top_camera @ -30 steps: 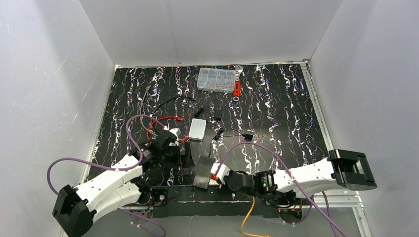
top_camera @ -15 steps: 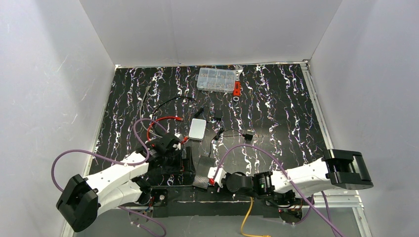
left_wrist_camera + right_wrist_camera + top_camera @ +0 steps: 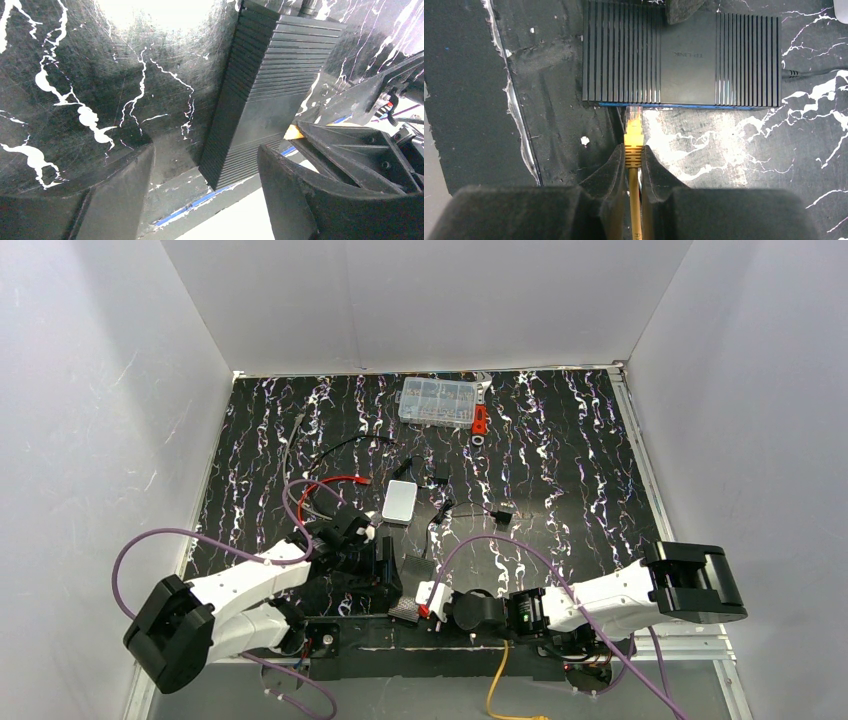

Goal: Insert the plug into the switch port
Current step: Insert the connector into the switch port.

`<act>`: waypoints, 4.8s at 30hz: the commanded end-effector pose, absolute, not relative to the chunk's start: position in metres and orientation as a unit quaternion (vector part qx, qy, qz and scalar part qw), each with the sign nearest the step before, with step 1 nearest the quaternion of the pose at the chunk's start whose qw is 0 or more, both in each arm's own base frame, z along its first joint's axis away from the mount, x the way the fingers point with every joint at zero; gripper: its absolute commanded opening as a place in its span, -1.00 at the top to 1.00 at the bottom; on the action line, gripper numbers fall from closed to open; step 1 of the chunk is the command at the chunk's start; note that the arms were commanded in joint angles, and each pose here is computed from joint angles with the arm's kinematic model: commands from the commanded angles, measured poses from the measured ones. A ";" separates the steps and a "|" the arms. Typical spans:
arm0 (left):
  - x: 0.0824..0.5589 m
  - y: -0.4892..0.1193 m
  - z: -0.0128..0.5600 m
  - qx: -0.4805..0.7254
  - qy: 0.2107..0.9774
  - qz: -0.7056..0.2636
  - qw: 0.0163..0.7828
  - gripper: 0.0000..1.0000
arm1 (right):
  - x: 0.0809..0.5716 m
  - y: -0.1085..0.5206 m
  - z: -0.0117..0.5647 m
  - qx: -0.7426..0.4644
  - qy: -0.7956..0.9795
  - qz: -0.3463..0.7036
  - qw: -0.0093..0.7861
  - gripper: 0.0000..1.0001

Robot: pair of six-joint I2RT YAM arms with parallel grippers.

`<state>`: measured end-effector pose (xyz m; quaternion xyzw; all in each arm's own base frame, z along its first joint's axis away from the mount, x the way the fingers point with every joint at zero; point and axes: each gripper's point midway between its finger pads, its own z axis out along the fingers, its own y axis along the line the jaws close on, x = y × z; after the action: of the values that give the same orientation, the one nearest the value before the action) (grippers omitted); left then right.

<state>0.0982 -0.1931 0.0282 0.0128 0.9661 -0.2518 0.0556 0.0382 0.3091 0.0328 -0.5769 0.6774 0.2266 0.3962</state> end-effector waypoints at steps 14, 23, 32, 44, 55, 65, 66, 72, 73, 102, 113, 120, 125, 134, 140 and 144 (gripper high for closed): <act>0.086 -0.191 0.019 0.023 0.966 -0.255 0.026 -0.10 | 0.034 0.338 0.066 -0.546 0.659 0.279 0.435 0.97; 0.080 -0.198 0.018 0.022 0.960 -0.277 0.012 0.04 | 0.037 0.348 0.068 -0.536 0.661 0.280 0.445 0.97; 0.075 -0.197 0.020 0.015 0.957 -0.289 0.013 0.09 | 0.044 0.358 0.073 -0.496 0.677 0.286 0.463 0.97; 0.072 -0.200 0.015 0.010 0.956 -0.293 0.010 0.21 | 0.055 0.368 0.077 -0.460 0.679 0.289 0.493 0.97; 0.069 -0.209 0.013 0.028 0.955 -0.297 0.006 0.31 | 0.064 0.375 0.085 -0.452 0.654 0.314 0.519 0.97; 0.068 -0.218 0.014 0.046 0.953 -0.300 0.006 0.35 | 0.095 0.383 0.115 -0.447 0.631 0.310 0.553 0.97; 0.068 -0.220 0.014 0.047 0.952 -0.301 0.007 0.35 | 0.098 0.383 0.117 -0.447 0.631 0.309 0.554 0.97; 0.074 -0.226 0.017 0.054 0.950 -0.308 0.016 0.35 | 0.110 0.382 0.127 -0.465 0.622 0.308 0.549 0.97; 0.075 -0.228 0.017 0.055 0.949 -0.310 0.015 0.35 | 0.110 0.382 0.129 -0.467 0.619 0.311 0.549 0.97; 0.089 -0.244 0.019 0.080 0.950 -0.301 0.018 0.39 | 0.108 0.383 0.175 -0.489 0.559 0.349 0.571 0.97; 0.107 -0.232 0.026 0.084 0.962 -0.254 0.059 -0.04 | 0.107 0.378 0.153 -0.512 0.580 0.342 0.534 0.97; 0.131 -0.216 0.035 0.073 0.969 -0.213 0.098 -0.24 | 0.097 0.359 0.117 -0.527 0.619 0.330 0.479 0.97; 0.146 -0.201 0.041 0.060 0.974 -0.181 0.123 -0.37 | 0.090 0.341 0.096 -0.538 0.647 0.316 0.439 0.97; 0.164 -0.177 0.057 0.034 0.975 -0.133 0.173 -0.62 | 0.081 0.314 0.068 -0.547 0.689 0.287 0.378 0.97; 0.169 -0.168 0.074 0.030 0.970 -0.128 0.207 -0.89 | 0.080 0.307 0.053 -0.543 0.713 0.268 0.353 0.97; 0.172 -0.164 0.089 0.037 0.965 -0.126 0.225 -0.96 | 0.085 0.309 0.056 -0.540 0.718 0.259 0.354 0.76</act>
<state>0.1606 -0.1729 0.0622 0.0330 0.9725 -0.1386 0.1842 0.0773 0.2963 0.0395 -0.5590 0.7086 0.2578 0.3448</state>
